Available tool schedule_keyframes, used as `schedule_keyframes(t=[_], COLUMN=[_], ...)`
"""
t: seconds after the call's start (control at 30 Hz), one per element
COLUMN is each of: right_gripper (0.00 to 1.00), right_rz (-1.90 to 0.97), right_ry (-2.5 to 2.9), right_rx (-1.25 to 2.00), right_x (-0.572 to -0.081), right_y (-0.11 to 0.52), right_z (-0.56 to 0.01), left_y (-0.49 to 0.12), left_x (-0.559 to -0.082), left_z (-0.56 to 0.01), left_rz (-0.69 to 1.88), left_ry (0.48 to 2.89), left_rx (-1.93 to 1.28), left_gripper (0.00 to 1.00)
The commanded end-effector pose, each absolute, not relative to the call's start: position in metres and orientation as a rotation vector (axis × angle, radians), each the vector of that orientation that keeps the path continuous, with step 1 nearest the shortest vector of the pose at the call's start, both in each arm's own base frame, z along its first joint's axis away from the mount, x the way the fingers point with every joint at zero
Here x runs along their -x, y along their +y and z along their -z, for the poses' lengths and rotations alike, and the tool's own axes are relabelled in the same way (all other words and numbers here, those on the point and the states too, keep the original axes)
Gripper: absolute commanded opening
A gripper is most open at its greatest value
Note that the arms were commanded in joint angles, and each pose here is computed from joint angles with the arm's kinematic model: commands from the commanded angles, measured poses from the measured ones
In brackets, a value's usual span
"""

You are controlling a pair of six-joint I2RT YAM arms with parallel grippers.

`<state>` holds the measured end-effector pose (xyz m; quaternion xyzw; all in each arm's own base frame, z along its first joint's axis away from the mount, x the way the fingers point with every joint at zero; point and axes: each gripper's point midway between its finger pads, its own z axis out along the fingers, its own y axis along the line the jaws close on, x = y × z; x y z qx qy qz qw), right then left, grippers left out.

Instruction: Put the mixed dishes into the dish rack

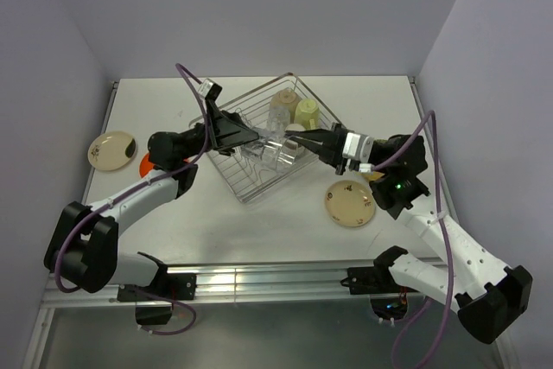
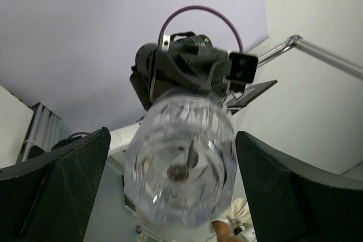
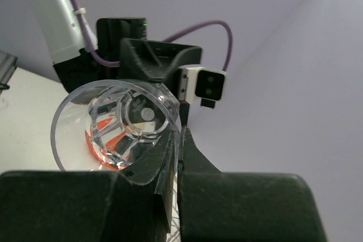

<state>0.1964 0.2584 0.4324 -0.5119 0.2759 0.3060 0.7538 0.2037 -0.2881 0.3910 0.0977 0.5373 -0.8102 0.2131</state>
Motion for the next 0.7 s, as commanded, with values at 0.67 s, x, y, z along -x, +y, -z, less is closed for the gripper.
schedule_keyframes(t=[0.67], right_gripper=[0.00], right_rz=[-0.357], right_ry=[0.440], right_rx=[0.976], right_x=[-0.206], right_y=[0.245], right_z=[-0.462], left_y=[-0.276], left_x=[-0.186], left_z=[-0.437], left_rz=[2.225], left_ry=[1.284], left_rx=[-0.427], left_gripper=[0.99])
